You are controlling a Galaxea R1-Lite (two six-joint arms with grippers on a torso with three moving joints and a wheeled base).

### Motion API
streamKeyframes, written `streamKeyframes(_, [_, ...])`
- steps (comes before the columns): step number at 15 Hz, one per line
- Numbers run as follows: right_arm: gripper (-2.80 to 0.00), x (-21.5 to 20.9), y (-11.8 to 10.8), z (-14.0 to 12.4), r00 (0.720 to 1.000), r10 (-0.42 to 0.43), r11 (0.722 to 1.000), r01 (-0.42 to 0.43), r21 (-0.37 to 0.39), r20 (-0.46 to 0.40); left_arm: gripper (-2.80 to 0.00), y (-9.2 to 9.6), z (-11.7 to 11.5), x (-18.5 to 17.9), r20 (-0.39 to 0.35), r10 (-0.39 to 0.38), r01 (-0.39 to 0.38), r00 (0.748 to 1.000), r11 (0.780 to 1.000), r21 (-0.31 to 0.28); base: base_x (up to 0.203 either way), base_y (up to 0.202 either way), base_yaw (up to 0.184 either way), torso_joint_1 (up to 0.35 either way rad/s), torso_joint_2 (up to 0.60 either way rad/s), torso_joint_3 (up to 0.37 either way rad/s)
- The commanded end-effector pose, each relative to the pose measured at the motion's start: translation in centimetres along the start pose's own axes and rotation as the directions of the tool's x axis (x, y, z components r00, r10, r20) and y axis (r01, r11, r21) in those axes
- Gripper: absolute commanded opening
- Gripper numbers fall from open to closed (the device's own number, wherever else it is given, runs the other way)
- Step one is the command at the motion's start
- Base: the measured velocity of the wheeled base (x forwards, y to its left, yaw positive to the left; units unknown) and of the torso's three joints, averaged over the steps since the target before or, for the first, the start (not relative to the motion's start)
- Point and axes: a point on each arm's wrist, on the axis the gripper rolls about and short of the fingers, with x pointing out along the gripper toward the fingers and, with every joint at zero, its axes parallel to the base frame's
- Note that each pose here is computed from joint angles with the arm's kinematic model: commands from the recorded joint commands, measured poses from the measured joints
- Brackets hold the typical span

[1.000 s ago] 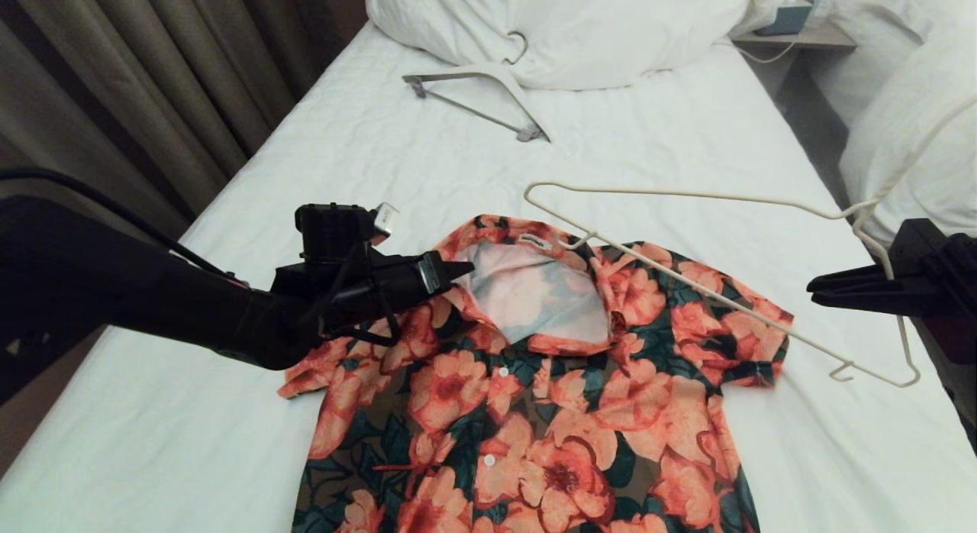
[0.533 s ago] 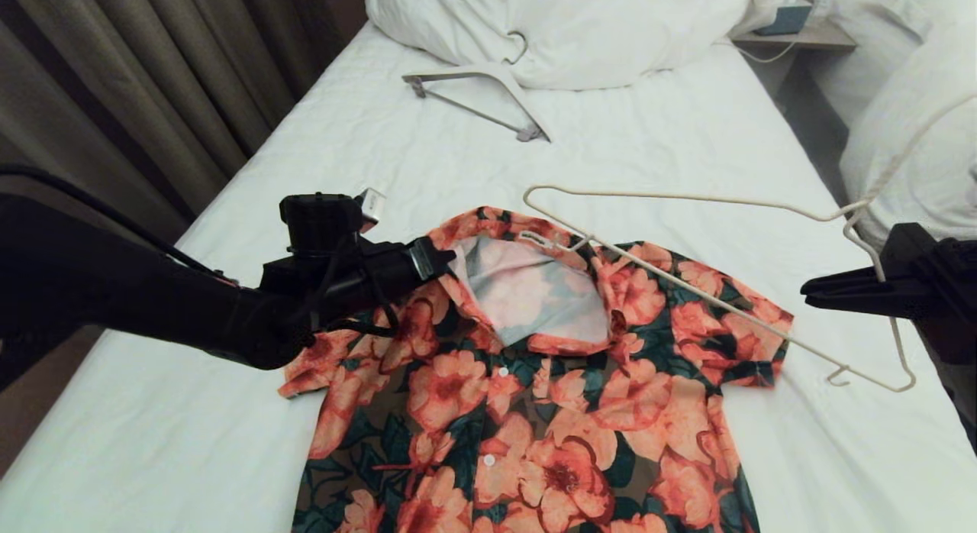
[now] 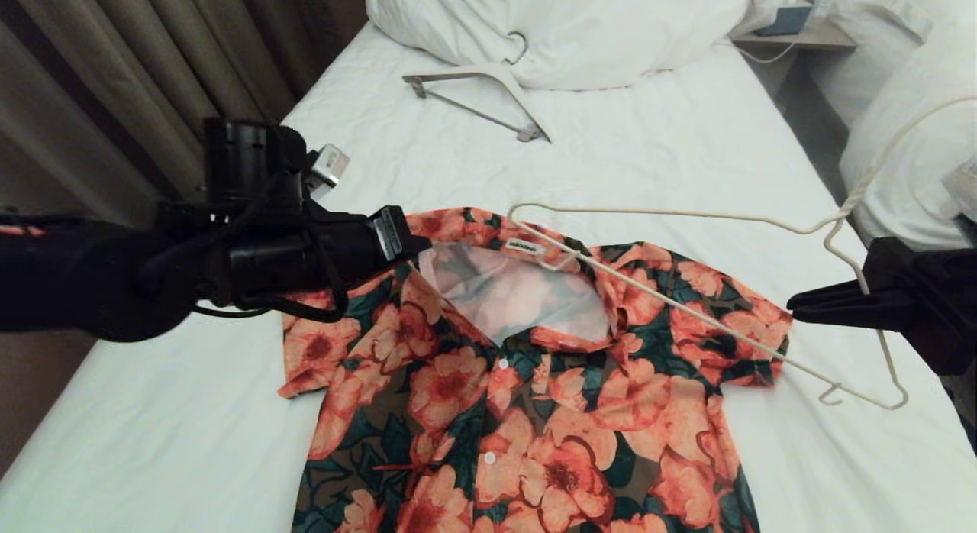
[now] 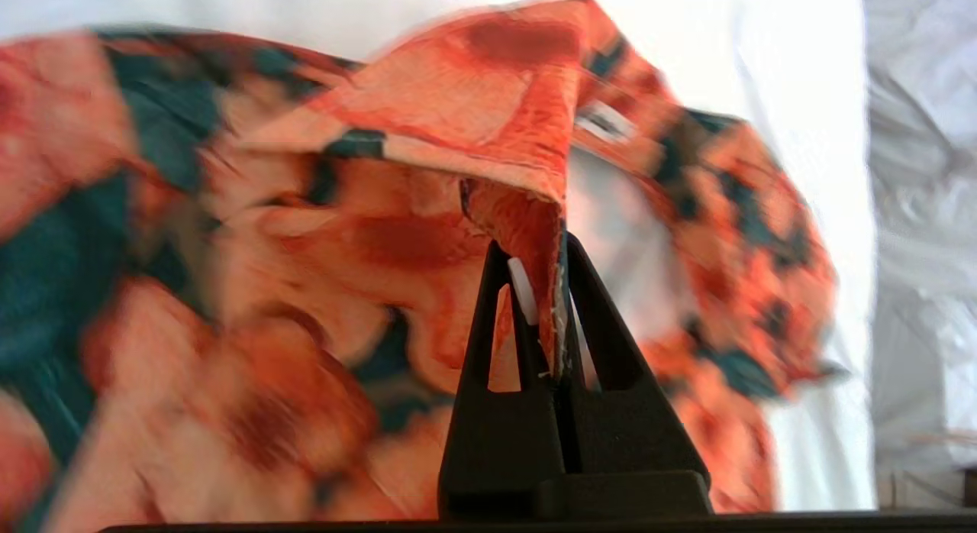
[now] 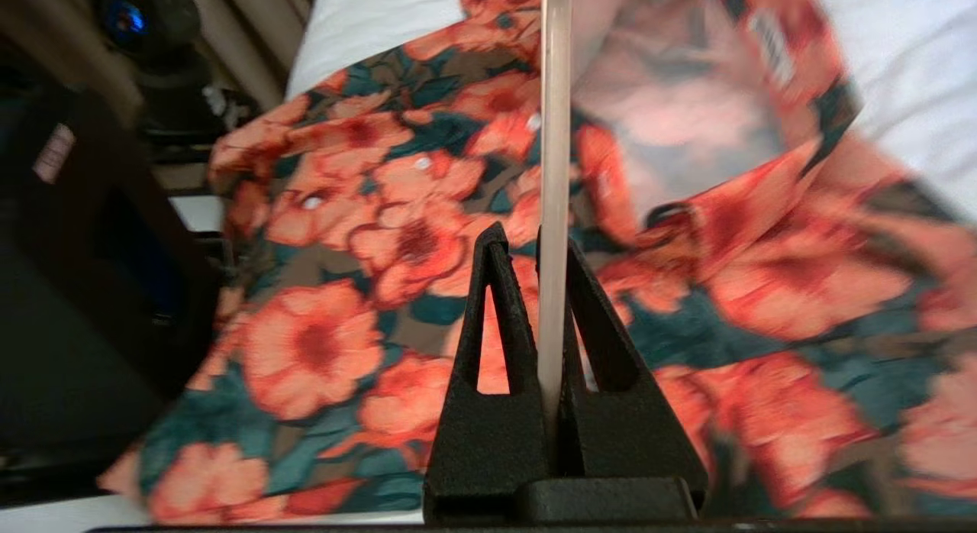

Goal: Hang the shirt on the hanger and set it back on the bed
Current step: Hook one side of the shirt onto the hanger

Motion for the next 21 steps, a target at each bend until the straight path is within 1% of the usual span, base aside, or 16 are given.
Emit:
streamKeyframes(1, [-2.8,0.1,-0.1,-0.5,1.0,0.006,1.0,-0.006,0.022,-0.001,-2.8,-3.2,1.4,-3.4,0.05,-0.061,0.06,0.997,0.998,0.025,0.0,0.0,0.0,0.0,0.0,0.0])
streamKeyframes(3, [-2.8,0.4,-0.7,-1.4,1.0,0.012,0.998,-0.011,0.054,-0.014,-2.8,-5.4,1.2,-4.1,0.033,-0.072,0.071,0.997,0.997,0.043,0.0,0.0,0.0,0.0,0.0,0.0])
streamKeyframes(5, [-2.8,1.3,-2.0,-2.5,0.999,0.037,0.997,-0.035,0.076,-0.02,-2.8,-7.2,0.7,-4.5,0.028,-0.089,0.087,0.996,0.994,0.06,0.0,0.0,0.0,0.0,0.0,0.0])
streamKeyframes(9, [-2.8,3.9,-4.4,-3.9,0.994,0.101,0.991,-0.098,0.089,-0.033,-2.8,-8.6,0.2,-4.4,0.016,-0.12,0.119,0.993,0.99,0.076,0.0,0.0,0.0,0.0,0.0,0.0])
streamKeyframes(10, [-2.8,4.6,-4.8,-4.3,0.992,0.119,0.989,-0.116,0.096,-0.032,-2.8,-8.7,0.1,-4.0,0.01,-0.12,0.119,0.993,0.989,0.09,0.0,0.0,0.0,0.0,0.0,0.0])
streamKeyframes(12, [-2.8,5.6,-5.1,-4.9,0.989,0.146,0.984,-0.142,0.109,-0.031,-2.8,-9.5,-0.2,-3.3,0.004,-0.124,0.123,0.992,0.987,0.106,0.0,0.0,0.0,0.0,0.0,0.0])
streamKeyframes(15, [-2.8,5.7,-5.3,-5.0,0.989,0.148,0.984,-0.143,0.108,-0.031,-2.8,-12.1,-1.6,-3.9,0.0,-0.151,0.15,0.988,0.98,0.132,0.0,0.0,0.0,0.0,0.0,0.0])
streamKeyframes(17, [-2.8,5.5,-5.2,-4.5,0.989,0.143,0.986,-0.14,0.096,-0.03,-2.8,-14.6,-2.7,-4.4,-0.017,-0.202,0.202,0.979,0.968,0.151,0.0,0.0,0.0,0.0,0.0,0.0])
streamKeyframes(19, [-2.8,5.2,-5.1,-4.2,0.99,0.135,0.987,-0.131,0.088,-0.03,-2.8,-17.2,-3.8,-4.9,-0.048,-0.232,0.236,0.972,0.957,0.171,0.0,0.0,0.0,0.0,0.0,0.0])
streamKeyframes(20, [-2.8,5.0,-4.9,-4.2,0.991,0.129,0.988,-0.126,0.089,-0.031,-2.8,-18.3,-4.5,-4.7,-0.07,-0.24,0.249,0.968,0.952,0.18,0.0,0.0,0.0,0.0,0.0,0.0])
streamKeyframes(21, [-2.8,4.9,-4.6,-3.9,0.991,0.128,0.988,-0.125,0.087,-0.031,-2.8,-18.9,-5.3,-3.8,-0.09,-0.236,0.249,0.968,0.95,0.188,0.0,0.0,0.0,0.0,0.0,0.0])
